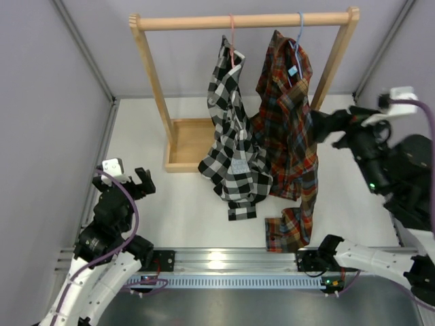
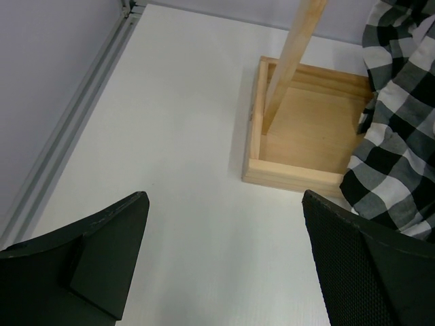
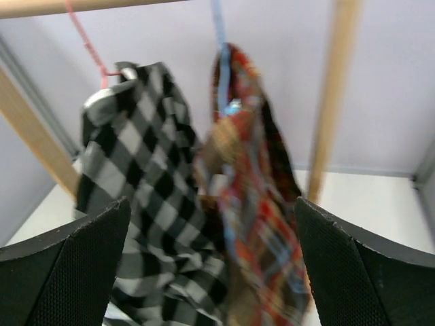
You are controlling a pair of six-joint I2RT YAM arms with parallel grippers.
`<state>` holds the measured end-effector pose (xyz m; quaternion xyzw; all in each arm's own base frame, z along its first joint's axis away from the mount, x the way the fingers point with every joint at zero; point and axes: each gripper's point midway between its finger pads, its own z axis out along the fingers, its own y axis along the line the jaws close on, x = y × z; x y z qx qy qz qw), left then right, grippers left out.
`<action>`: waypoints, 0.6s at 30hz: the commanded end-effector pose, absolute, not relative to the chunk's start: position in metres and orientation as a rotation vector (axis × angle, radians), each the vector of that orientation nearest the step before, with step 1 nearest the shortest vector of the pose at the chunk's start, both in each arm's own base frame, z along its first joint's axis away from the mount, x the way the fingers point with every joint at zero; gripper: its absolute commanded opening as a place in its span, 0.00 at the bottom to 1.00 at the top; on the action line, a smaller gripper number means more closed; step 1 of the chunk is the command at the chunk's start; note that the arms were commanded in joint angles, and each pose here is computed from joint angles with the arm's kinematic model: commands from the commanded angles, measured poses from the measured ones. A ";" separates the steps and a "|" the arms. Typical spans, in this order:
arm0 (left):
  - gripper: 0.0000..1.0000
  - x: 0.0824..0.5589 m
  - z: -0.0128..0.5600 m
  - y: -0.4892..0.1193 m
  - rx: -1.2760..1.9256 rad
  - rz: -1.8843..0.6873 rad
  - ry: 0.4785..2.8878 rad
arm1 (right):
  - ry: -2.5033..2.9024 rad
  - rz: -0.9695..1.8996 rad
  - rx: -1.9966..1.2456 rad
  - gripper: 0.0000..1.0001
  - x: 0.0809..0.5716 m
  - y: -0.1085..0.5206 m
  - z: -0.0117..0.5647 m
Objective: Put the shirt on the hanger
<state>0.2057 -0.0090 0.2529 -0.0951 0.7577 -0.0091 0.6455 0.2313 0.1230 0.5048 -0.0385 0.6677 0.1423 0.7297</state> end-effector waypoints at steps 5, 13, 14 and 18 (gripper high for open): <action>0.98 0.210 0.266 -0.004 -0.260 -0.021 1.680 | 1.562 -0.033 -0.016 0.99 0.187 0.011 0.448; 0.98 0.198 0.276 -0.007 -0.201 -0.079 1.620 | 1.671 -0.059 0.036 0.99 0.171 -0.010 0.375; 0.98 0.197 0.277 -0.009 -0.185 -0.092 1.612 | 1.680 -0.071 0.041 0.99 0.170 -0.012 0.369; 0.98 0.198 0.277 -0.019 -0.130 -0.129 1.620 | 1.724 -0.093 0.051 0.99 0.165 -0.018 0.342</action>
